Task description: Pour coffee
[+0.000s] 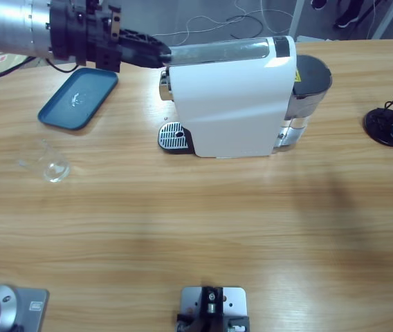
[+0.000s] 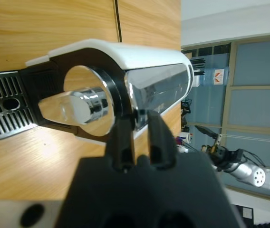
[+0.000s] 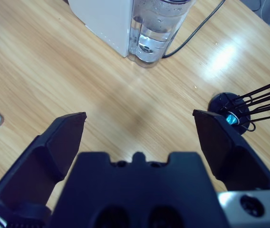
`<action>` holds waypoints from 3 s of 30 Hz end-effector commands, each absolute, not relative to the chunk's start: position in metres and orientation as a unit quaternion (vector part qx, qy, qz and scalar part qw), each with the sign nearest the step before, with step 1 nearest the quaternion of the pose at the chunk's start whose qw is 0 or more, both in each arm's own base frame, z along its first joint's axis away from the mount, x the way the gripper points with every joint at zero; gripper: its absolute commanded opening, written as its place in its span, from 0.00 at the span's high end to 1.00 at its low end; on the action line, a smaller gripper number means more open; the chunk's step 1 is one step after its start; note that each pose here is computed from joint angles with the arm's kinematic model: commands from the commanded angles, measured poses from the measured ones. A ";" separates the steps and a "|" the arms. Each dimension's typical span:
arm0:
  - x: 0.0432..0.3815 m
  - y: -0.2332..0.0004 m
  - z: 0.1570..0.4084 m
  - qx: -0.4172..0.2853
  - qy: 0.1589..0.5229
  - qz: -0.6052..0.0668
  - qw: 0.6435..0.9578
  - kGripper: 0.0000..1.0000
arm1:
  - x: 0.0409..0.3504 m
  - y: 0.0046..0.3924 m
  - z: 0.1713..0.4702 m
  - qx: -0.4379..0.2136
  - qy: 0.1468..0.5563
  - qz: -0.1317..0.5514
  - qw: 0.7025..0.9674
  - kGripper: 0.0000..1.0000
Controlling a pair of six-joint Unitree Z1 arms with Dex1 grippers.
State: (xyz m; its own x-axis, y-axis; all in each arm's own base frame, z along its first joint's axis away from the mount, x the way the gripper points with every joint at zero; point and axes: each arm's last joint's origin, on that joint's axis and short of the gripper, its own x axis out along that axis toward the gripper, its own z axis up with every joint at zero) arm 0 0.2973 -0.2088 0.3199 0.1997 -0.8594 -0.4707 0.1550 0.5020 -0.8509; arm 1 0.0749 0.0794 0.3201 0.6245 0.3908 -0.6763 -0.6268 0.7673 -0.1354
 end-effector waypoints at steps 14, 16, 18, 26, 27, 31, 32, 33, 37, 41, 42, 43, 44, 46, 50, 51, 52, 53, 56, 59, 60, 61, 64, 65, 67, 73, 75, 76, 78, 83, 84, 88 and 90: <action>0.247 -0.194 0.433 -0.282 0.359 -0.467 0.757 0.31 | 0.075 0.065 0.326 -0.094 0.293 0.181 0.934 0.00; 0.232 -0.195 0.420 -0.193 0.313 -0.434 0.822 0.01 | 0.080 0.062 0.323 -0.060 0.298 0.128 0.944 0.00; 0.214 -0.189 0.395 -0.052 0.270 -0.400 0.874 0.02 | 0.096 0.063 0.318 -0.043 0.322 0.071 0.943 0.02; 0.143 -0.136 0.331 0.182 0.271 -0.407 0.853 0.01 | 0.166 0.059 0.268 -0.014 0.399 -0.090 0.912 0.20; 0.140 -0.134 0.328 0.180 0.275 -0.406 0.853 0.01 | 0.172 0.057 0.260 -0.006 0.403 -0.098 0.910 0.20; 0.138 -0.132 0.320 0.169 0.288 -0.402 0.853 0.02 | 0.185 0.058 0.227 0.006 0.415 -0.101 0.904 0.21; 0.139 -0.133 0.317 0.168 0.293 -0.402 0.851 0.02 | 0.187 0.056 0.218 0.012 0.418 -0.102 0.903 0.21; 0.140 -0.134 0.315 0.163 0.297 -0.401 0.851 0.02 | 0.188 0.054 0.209 0.016 0.420 -0.106 0.901 0.21; 0.144 -0.139 0.313 0.163 0.305 -0.407 0.845 0.02 | 0.195 0.046 0.188 0.026 0.417 -0.115 0.901 0.21; 0.152 -0.147 0.316 0.162 0.306 -0.409 0.844 0.02 | 0.201 0.037 0.180 0.019 0.414 -0.124 0.902 0.21; 0.154 -0.148 0.317 0.162 0.306 -0.409 0.845 0.02 | 0.203 0.034 0.177 0.019 0.414 -0.125 0.901 0.22; 0.156 -0.150 0.318 0.162 0.305 -0.409 0.845 0.02 | 0.205 0.031 0.175 0.019 0.415 -0.124 0.901 0.28; 0.157 -0.151 0.319 0.161 0.303 -0.409 0.846 0.02 | 0.207 0.029 0.172 0.019 0.415 -0.121 0.901 0.33; 0.158 -0.153 0.320 0.160 0.303 -0.410 0.846 0.02 | 0.212 0.024 0.168 0.021 0.416 -0.120 0.901 0.34; 0.158 -0.152 0.318 0.161 0.305 -0.409 0.845 0.02 | 0.218 0.019 0.161 0.021 0.421 -0.116 0.899 0.39; 0.158 -0.152 0.318 0.161 0.306 -0.409 0.844 0.02 | 0.219 0.019 0.159 0.019 0.423 -0.115 0.899 0.40; 0.158 -0.152 0.318 0.161 0.306 -0.409 0.844 0.02 | 0.219 0.018 0.158 0.020 0.424 -0.116 0.898 0.41; 0.158 -0.152 0.318 0.161 0.306 -0.409 0.844 0.02 | 0.220 0.017 0.156 0.022 0.423 -0.117 0.898 0.41; 0.158 -0.152 0.318 0.160 0.306 -0.409 0.845 0.02 | 0.223 0.015 0.153 0.024 0.423 -0.115 0.898 0.41; 0.158 -0.152 0.317 0.161 0.307 -0.409 0.844 0.02 | 0.224 0.015 0.149 0.023 0.425 -0.116 0.898 0.41; 0.157 -0.152 0.317 0.161 0.308 -0.409 0.844 0.02 | 0.224 0.015 0.149 0.024 0.424 -0.116 0.898 0.41; 0.157 -0.151 0.317 0.161 0.307 -0.409 0.844 0.02 | 0.224 0.014 0.149 0.024 0.423 -0.116 0.898 0.41; 0.157 -0.152 0.317 0.161 0.308 -0.409 0.844 0.02 | 0.225 0.013 0.149 0.027 0.421 -0.117 0.899 0.44; 0.157 -0.152 0.317 0.161 0.308 -0.409 0.844 0.02 | 0.225 0.012 0.148 0.027 0.421 -0.117 0.899 0.45; 0.157 -0.151 0.316 0.161 0.309 -0.410 0.843 0.02 | 0.226 0.010 0.148 0.029 0.419 -0.118 0.900 0.46; 0.157 -0.151 0.315 0.160 0.311 -0.410 0.842 0.02 | 0.224 0.009 0.148 0.029 0.414 -0.115 0.902 0.58; 0.157 -0.151 0.315 0.160 0.312 -0.411 0.841 0.02 | 0.224 0.008 0.148 0.029 0.412 -0.113 0.903 0.67; 0.157 -0.152 0.315 0.160 0.312 -0.412 0.841 0.02 | 0.224 0.008 0.148 0.029 0.410 -0.114 0.905 0.69; 0.157 -0.152 0.314 0.159 0.313 -0.414 0.840 0.02 | 0.224 0.007 0.149 0.031 0.405 -0.114 0.907 0.69; 0.157 -0.153 0.313 0.157 0.316 -0.420 0.836 0.02 | 0.224 0.007 0.150 0.032 0.401 -0.112 0.909 0.69; 0.157 -0.153 0.313 0.157 0.316 -0.420 0.836 0.02 | 0.224 0.008 0.150 0.033 0.401 -0.111 0.909 0.69; 0.157 -0.153 0.312 0.157 0.317 -0.420 0.836 0.02 | 0.223 0.008 0.151 0.036 0.399 -0.110 0.910 0.69; 0.157 -0.153 0.312 0.158 0.317 -0.420 0.835 0.02 | 0.223 0.008 0.152 0.040 0.397 -0.106 0.911 0.70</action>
State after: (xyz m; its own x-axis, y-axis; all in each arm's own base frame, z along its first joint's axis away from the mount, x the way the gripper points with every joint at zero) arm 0 0.1547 -0.1475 0.3267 0.4891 -0.6084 -0.6249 0.7911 0.6112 0.0241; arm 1 0.2255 0.0132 0.1575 0.6792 -0.1600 -0.7163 0.2179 0.9759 -0.0114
